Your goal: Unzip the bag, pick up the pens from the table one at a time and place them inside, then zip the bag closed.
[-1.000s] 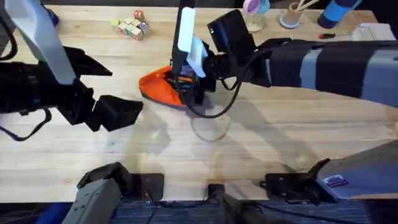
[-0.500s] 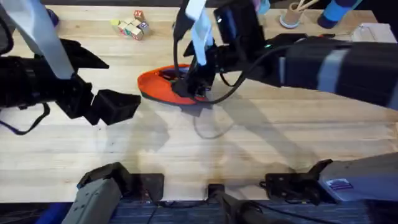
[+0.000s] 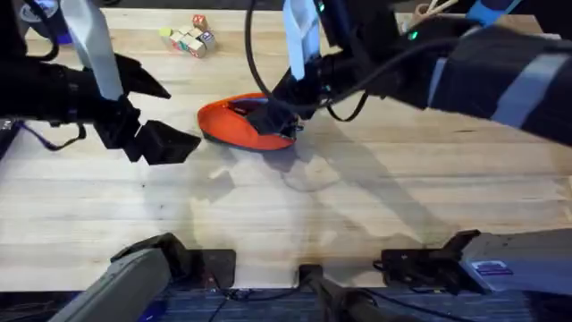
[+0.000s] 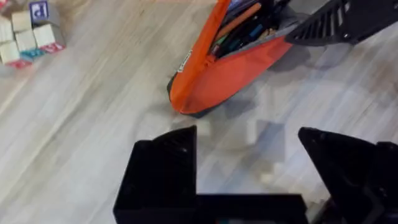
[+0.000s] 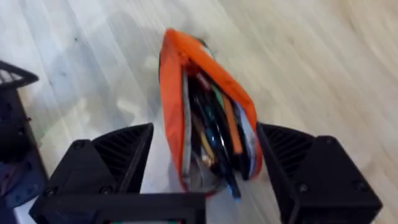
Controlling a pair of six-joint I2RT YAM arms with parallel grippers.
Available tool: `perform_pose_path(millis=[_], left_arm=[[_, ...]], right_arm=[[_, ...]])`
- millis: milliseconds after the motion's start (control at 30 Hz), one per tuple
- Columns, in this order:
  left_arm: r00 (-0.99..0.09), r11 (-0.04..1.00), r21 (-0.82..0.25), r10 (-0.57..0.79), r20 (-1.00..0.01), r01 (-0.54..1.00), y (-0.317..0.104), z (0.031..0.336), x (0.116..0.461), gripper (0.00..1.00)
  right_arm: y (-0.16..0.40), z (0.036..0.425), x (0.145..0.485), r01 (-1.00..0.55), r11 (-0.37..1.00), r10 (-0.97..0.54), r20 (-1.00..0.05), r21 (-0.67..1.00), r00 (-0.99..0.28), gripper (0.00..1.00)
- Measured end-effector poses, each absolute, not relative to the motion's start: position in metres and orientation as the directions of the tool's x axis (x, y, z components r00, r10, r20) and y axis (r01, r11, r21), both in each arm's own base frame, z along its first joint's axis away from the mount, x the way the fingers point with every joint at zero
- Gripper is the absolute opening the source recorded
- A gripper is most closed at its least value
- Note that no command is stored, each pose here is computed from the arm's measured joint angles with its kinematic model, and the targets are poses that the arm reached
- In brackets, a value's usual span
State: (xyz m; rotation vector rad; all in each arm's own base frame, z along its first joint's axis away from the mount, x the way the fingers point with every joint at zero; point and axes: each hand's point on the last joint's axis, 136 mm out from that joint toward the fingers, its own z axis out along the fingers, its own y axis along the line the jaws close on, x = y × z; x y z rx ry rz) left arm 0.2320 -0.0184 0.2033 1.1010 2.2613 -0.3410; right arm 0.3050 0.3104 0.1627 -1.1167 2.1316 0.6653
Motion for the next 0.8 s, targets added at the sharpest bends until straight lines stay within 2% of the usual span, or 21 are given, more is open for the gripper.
perform_pose_path(millis=[100,133,200,567,800], left_arm=[[-0.411,0.562,0.053,0.663,-0.626,0.825,-0.021,0.200,0.238,0.994],[-0.297,0.452,0.090,0.711,-0.637,0.888,-0.023,0.192,0.244,0.993],[-0.273,0.427,0.098,0.720,-0.638,0.899,-0.020,0.188,0.246,0.993],[-0.184,0.386,0.137,0.685,-0.705,0.912,0.006,0.173,0.261,0.993],[-0.179,0.388,0.128,0.662,-0.728,0.913,0.020,0.161,0.265,0.994]], right_arm=[[0.309,0.177,0.309,-0.836,0.532,-0.529,-0.719,0.132,-0.451,0.995],[0.310,0.198,0.316,-0.831,0.544,-0.519,-0.732,0.116,-0.441,0.995],[0.309,0.203,0.315,-0.829,0.547,-0.522,-0.727,0.117,-0.447,0.995],[0.308,0.223,0.314,-0.769,0.607,-0.457,-0.703,0.202,-0.545,0.996],[0.317,0.231,0.304,-0.758,0.578,-0.414,-0.692,0.302,-0.591,0.996]])
